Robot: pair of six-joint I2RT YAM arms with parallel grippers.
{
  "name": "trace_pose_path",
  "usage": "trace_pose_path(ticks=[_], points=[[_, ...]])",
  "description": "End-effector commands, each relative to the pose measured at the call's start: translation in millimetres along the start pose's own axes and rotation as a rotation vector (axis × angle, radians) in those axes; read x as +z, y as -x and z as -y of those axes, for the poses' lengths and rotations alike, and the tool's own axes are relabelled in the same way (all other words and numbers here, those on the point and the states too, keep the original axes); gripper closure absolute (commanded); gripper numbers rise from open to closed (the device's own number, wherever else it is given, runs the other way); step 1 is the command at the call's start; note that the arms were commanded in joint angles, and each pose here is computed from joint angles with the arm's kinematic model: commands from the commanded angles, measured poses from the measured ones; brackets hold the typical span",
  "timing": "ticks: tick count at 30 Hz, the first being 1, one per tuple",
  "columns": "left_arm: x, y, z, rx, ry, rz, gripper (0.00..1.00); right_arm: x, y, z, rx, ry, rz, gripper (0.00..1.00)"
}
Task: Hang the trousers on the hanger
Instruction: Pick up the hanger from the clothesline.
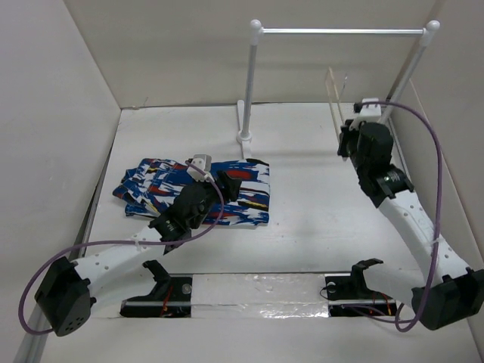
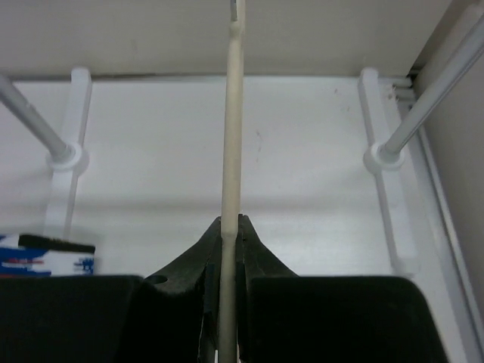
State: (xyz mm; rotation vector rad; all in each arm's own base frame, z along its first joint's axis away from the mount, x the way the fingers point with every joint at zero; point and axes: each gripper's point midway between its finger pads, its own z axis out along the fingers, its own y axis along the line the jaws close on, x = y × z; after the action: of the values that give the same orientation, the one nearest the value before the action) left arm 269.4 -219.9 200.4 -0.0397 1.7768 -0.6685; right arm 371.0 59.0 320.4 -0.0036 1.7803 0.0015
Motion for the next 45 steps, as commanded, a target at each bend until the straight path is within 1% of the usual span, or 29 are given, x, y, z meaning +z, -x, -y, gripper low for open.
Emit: trace_pose_path(ticks=[1,2,3,4,5,6,7,8,9,10,12,13,15,16,18,19,25,28,30,31,33,34,38,39,40,45], points=[[6,-1,42,-0.051,-0.160,-0.044,0.41,-13,-20,-26,0.056,0.082,0.042,1.00],[8,7,55,-0.068,-0.198,-0.041,0.41,-14,-35,-30,0.055,0.085,0.021,1.00],[6,3,73,-0.078,-0.250,-0.062,0.41,-15,-65,-33,0.054,0.090,-0.028,1.00],[11,-9,82,-0.087,-0.264,-0.104,0.41,-20,-75,-42,0.053,0.114,-0.036,1.00],[14,0,101,-0.095,-0.290,-0.095,0.41,-22,-86,-45,0.059,0.118,-0.051,1.00],[17,-6,110,-0.090,-0.293,-0.112,0.40,-24,-98,-51,0.078,0.132,-0.070,1.00],[26,-29,120,-0.080,-0.284,-0.169,0.40,-26,-120,-55,0.075,0.141,-0.107,1.00],[32,-23,137,-0.102,-0.308,-0.172,0.40,-30,-132,-66,0.069,0.168,-0.128,1.00],[39,-30,143,-0.118,-0.318,-0.194,0.40,-32,-143,-70,0.087,0.170,-0.148,1.00],[49,-55,146,-0.122,-0.311,-0.251,0.40,-34,-160,-72,0.082,0.166,-0.179,1.00],[61,-61,159,-0.222,-0.330,-0.256,0.37,-37,-175,-81,0.085,0.183,-0.205,1.00],[71,-83,155,-0.236,-0.314,-0.294,0.36,-38,-181,-84,0.087,0.187,-0.217,1.00],[80,-85,164,-0.319,-0.325,-0.285,0.36,-41,-197,-88,0.092,0.194,-0.244,1.00],[86,-98,162,-0.331,-0.321,-0.301,0.36,-42,-200,-91,0.091,0.202,-0.248,1.00],[94,-99,168,-0.366,-0.320,-0.301,0.36,-46,-208,-94,0.089,0.212,-0.264,1.00],[100,-110,166,-0.362,-0.302,-0.319,0.36,-47,-210,-94,0.094,0.212,-0.266,1.00],[116,-108,170,-0.423,-0.286,-0.277,0.36,-51,-214,-101,0.114,0.244,-0.256,1.00],[114,-108,176,-0.439,-0.313,-0.264,0.36,-51,-220,-101,0.112,0.244,-0.268,1.00],[108,-113,170,-0.455,-0.325,-0.263,0.39,-51,-223,-98,0.108,0.227,-0.273,1.00],[104,-103,173,-0.477,-0.352,-0.235,0.41,-51,-224,-97,0.108,0.224,-0.275,1.00],[99,-103,164,-0.508,-0.340,-0.213,0.44,-51,-225,-94,0.105,0.210,-0.273,1.00],[99,-100,164,-0.513,-0.340,-0.205,0.44,-52,-226,-93,0.105,0.210,-0.273,1.00],[113,-109,172,-0.465,-0.313,-0.249,0.42,-55,-220,-101,0.124,0.251,-0.258,1.00],[115,-106,183,-0.466,-0.332,-0.248,0.42,-56,-218,-101,0.128,0.249,-0.252,1.00],[119,-115,182,-0.462,-0.321,-0.270,0.42,-58,-221,-102,0.124,0.254,-0.261,1.00],[126,-120,184,-0.488,-0.313,-0.277,0.46,-64,-224,-106,0.127,0.272,-0.266,1.00]])
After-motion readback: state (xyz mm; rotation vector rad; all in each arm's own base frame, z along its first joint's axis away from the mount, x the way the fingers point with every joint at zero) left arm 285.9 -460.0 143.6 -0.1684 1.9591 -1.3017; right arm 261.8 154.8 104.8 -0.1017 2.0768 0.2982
